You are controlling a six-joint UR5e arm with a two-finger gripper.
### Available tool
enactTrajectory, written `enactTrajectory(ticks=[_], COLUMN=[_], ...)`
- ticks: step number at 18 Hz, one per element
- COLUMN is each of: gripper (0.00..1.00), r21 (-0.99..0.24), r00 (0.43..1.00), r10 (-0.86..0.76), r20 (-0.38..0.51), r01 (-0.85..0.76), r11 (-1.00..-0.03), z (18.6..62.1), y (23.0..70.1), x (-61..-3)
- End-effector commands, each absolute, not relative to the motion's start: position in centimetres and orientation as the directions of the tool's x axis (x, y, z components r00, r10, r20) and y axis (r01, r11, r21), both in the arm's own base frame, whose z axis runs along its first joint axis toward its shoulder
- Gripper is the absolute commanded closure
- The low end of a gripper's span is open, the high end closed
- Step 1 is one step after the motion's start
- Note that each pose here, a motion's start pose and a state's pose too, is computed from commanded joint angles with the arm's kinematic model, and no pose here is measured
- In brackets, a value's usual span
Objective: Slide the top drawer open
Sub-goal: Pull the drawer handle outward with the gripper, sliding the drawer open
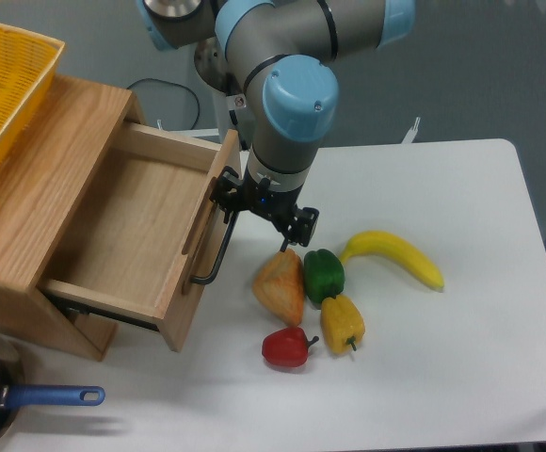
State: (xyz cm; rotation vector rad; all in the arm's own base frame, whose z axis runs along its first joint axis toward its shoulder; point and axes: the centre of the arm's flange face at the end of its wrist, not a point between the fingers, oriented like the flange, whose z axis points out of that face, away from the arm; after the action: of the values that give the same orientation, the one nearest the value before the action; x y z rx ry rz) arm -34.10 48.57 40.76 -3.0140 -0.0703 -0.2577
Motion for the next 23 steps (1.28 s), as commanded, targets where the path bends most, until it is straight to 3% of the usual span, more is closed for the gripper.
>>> enactTrajectory(ticks=[23], gripper=[0.00], r21=[-0.126], r00=[0.980], r10=[0.067], r20=[0.186], r01=[0.091], r11=[-0.988], z=[41.1], y=[47.0], x=[-36.6])
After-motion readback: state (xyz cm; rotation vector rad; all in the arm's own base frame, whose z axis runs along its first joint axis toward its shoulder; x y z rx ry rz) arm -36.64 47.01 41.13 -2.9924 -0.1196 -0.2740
